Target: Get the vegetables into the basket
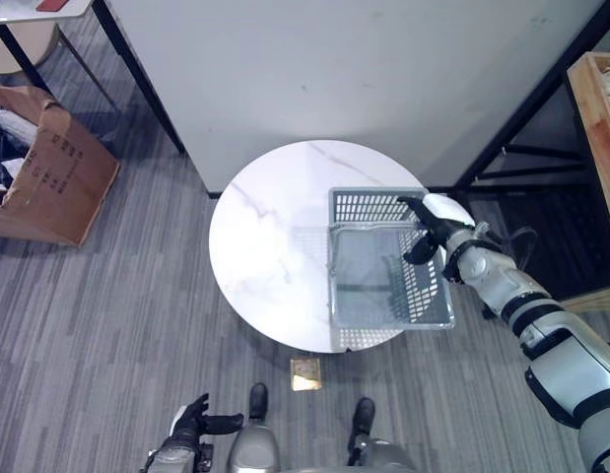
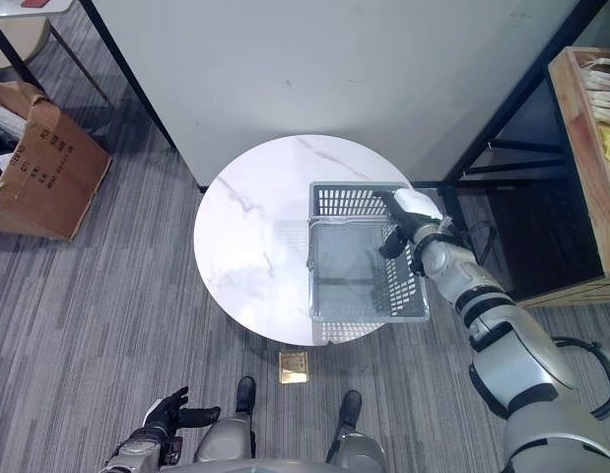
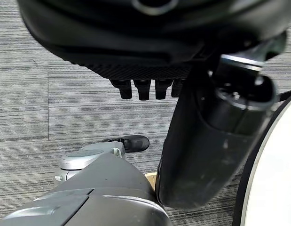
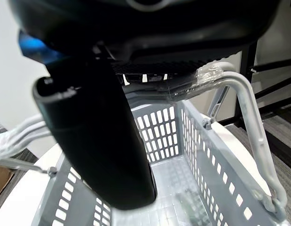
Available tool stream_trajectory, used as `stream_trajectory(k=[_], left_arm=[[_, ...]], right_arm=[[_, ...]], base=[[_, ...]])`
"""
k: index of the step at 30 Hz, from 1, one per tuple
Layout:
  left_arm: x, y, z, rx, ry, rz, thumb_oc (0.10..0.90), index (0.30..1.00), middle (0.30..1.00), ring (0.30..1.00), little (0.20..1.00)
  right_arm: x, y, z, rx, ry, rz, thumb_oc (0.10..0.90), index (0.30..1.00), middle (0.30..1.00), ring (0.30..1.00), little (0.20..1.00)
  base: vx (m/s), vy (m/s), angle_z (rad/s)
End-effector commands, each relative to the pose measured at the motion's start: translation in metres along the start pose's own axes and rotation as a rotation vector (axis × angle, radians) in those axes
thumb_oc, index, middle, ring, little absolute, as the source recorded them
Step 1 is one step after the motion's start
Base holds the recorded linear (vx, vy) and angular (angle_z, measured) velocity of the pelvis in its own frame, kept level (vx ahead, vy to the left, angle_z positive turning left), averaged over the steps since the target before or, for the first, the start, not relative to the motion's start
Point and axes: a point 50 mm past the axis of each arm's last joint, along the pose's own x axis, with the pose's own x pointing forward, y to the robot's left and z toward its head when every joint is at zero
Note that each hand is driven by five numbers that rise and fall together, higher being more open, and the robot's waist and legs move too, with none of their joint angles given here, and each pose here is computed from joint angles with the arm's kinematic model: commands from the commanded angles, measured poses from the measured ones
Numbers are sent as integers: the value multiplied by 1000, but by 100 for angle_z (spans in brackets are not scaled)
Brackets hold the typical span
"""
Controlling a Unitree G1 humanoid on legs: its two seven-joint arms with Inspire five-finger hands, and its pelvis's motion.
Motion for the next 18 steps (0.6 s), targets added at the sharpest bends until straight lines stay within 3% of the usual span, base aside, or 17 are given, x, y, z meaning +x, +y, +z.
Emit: stream_trajectory(k=[1, 8, 13, 18], left_arm=[[-6, 1, -29, 122, 126, 1, 900, 1000, 1000, 1000, 1000], [-7, 2, -35, 148, 148, -2, 900, 1000, 1000, 1000, 1000], [-9, 7, -40, 152, 169, 2, 900, 1000, 1000, 1000, 1000], [-13, 15, -53, 139, 218, 17, 900, 1000, 1000, 1000, 1000]], right_arm=[[15, -35, 31, 30, -67, -120, 400, 300, 300, 300, 300], [12, -12, 18, 18, -24, -45, 400, 300, 300, 300, 300], [7, -21, 27, -11, -110, -63, 400, 300, 300, 300, 300], [-20, -46, 41, -26, -308, -152, 400, 300, 300, 300, 300]], base=[[0, 0, 0], [0, 0, 0], [14, 8, -2], [30, 23, -11]])
